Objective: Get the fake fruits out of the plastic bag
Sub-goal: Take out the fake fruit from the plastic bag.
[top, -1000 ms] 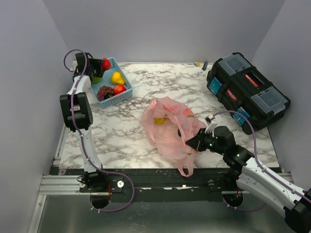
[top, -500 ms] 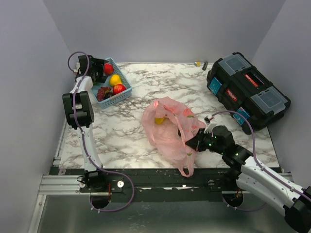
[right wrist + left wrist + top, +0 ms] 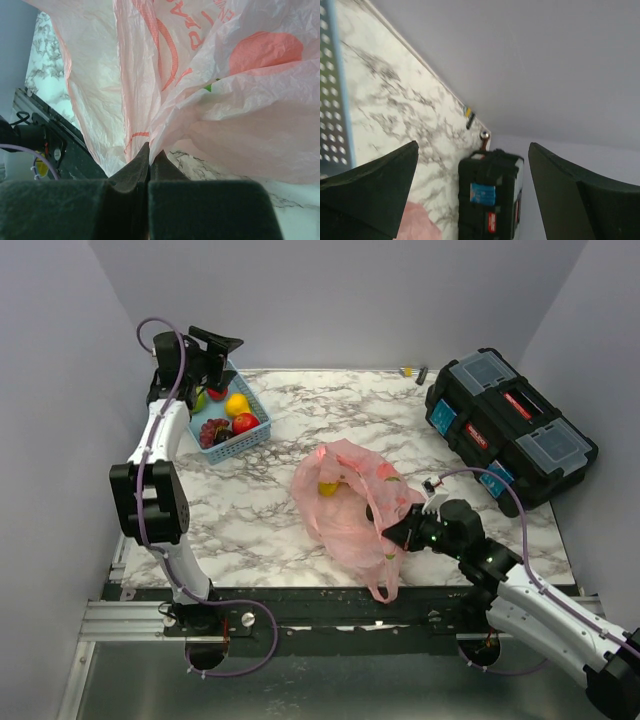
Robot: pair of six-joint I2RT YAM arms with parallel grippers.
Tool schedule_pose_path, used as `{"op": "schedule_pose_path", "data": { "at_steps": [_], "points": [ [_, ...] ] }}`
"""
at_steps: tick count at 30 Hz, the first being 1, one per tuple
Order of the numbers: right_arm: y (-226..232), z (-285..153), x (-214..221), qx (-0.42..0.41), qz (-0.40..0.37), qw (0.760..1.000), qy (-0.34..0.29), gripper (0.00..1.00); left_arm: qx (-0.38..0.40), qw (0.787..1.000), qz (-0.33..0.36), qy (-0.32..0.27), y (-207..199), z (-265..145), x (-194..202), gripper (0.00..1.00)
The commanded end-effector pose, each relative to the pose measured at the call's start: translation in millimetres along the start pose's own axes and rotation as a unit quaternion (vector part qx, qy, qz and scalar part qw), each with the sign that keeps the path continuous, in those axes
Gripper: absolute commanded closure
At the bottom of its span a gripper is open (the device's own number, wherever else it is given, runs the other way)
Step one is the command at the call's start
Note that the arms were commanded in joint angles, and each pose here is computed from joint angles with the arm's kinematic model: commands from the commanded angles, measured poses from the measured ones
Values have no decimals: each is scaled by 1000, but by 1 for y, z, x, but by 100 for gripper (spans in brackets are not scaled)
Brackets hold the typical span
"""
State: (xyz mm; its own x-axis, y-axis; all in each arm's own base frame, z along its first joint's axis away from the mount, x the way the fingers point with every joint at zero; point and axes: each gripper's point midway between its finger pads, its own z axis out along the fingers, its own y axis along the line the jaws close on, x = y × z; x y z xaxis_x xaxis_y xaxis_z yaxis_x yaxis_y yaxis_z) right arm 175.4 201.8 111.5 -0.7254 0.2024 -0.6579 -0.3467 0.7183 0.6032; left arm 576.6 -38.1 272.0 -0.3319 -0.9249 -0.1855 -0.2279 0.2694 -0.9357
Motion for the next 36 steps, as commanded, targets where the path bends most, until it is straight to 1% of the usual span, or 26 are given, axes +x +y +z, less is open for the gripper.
{"op": "schedule_pose_path", "data": {
  "at_steps": [1, 2, 3, 5, 7, 11, 15, 16, 20, 22, 27, 28, 30, 34, 36],
  "points": [
    [-5, -2, -16, 28, 1, 999, -34, 99, 60, 990, 79, 97, -33, -36, 82, 10],
    [-8, -3, -19, 40, 4, 999, -37, 99, 67, 988, 86, 110, -36, -44, 90, 11],
    [-10, -4, -21, 49, 9, 998, -41, 99, 72, 984, 96, 133, -39, -50, 117, 11],
    [-17, -5, -25, 68, 22, 996, -58, 99, 81, 980, 115, 142, -44, -65, 142, 11],
    [-28, -9, -31, 104, 39, 991, -79, 99, 92, 974, 147, 145, -55, -82, 168, 11],
    [-46, -16, -37, 155, 58, 981, -102, 99, 109, 951, 237, 165, -67, -115, 225, 13],
    [-56, -21, -44, 191, 65, 972, -117, 99, 140, 934, 280, 175, -65, -147, 276, 14],
    [-55, -21, -42, 189, 67, 973, -114, 99, 152, 927, 290, 181, -62, -155, 288, 14],
    [-39, -17, -36, 141, 52, 984, -93, 99, 218, 888, 351, 200, -65, -199, 322, 14],
    [-34, -18, -35, 125, 48, 987, -90, 99, 225, 877, 370, 209, -54, -218, 335, 15],
    [-22, -19, -37, 92, 34, 991, -94, 99, 230, 851, 397, 255, -10, -257, 371, 16],
    [-19, -18, -36, 84, 31, 992, -90, 99, 239, 842, 404, 267, -5, -266, 378, 16],
    [-11, -14, -31, 58, 25, 995, -73, 99, 248, 817, 432, 289, 9, -284, 389, 16],
    [26, -2, -10, -59, 4, 998, -13, 99, 292, 768, 482, 304, 22, -316, 405, 17],
    [47, -1, -5, -119, 1, 993, 5, 99, 308, 753, 494, 307, 24, -330, 409, 17]
  ]
}}
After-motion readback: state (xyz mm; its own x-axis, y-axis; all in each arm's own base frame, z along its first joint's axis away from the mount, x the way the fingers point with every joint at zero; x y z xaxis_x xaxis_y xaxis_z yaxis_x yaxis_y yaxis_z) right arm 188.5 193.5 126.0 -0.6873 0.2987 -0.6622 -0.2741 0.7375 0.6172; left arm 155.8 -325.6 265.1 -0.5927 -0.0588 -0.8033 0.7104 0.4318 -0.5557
